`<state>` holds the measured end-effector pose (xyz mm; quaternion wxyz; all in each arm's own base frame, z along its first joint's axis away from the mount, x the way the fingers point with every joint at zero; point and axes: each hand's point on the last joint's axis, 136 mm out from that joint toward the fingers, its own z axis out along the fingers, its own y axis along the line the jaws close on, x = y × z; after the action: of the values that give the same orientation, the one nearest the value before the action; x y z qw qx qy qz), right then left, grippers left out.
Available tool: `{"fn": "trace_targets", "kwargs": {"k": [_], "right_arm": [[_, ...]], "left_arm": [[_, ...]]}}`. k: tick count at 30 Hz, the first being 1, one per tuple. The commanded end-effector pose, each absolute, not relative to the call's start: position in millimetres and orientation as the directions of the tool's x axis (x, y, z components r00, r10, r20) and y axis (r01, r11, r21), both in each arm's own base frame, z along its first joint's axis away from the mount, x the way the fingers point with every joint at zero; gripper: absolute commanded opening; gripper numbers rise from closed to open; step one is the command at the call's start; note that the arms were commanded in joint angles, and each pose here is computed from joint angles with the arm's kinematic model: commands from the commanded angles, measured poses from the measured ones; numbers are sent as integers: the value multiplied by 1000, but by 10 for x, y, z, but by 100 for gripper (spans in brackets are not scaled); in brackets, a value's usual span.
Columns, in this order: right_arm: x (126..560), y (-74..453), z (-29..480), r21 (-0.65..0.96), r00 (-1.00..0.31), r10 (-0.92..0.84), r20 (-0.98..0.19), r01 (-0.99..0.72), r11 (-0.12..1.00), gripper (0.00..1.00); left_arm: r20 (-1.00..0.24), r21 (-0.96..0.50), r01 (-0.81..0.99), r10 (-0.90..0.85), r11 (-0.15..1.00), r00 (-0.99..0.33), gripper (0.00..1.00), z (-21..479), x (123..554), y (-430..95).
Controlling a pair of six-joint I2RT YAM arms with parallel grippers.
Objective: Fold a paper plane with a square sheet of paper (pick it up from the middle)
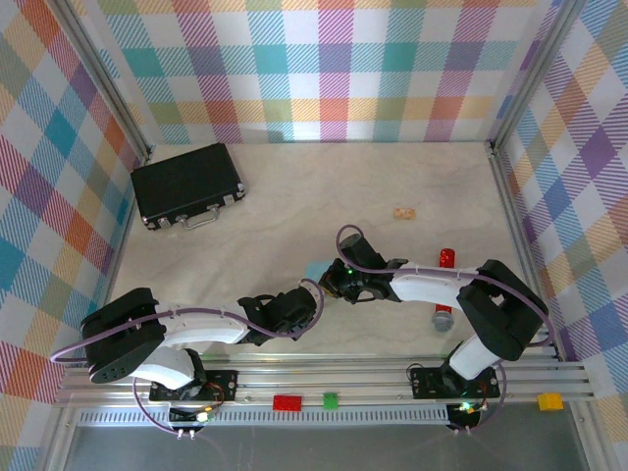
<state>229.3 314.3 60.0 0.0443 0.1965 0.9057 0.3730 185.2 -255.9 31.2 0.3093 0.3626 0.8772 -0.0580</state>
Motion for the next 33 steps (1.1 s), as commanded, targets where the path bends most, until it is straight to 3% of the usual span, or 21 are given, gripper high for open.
{"fn": "trace_targets", "kwargs": {"k": [1,4,8,12,21,26,33], "right_arm": [[2275,3123,605,695,-915,399,67,330,639,2],[2273,3105,609,690,-915,399,60,326,646,9],[2273,2959,638,658,-909,416,17,324,680,32],[2262,2677,663,620,-890,455,-24,344,705,49],[2156,2093,745,599,-823,556,-117,388,701,48],[2128,2067,705,616,-829,541,-141,355,703,42],[2188,2353,749,667,-896,396,-199,172,725,31]], "left_arm": [[-591,132,671,601,730,-538,9,309,1844,-2550],[-586,125,672,601,730,-544,6,282,1830,-2547],[-583,108,671,593,734,-555,4,248,1824,-2573],[-585,61,667,568,742,-579,4,211,1817,-2621],[-571,-79,651,501,755,-651,3,35,1769,-2664],[-560,-220,632,434,743,-706,4,-83,1699,-2699],[-447,-421,604,425,677,-788,3,-126,1633,-2849]]}}
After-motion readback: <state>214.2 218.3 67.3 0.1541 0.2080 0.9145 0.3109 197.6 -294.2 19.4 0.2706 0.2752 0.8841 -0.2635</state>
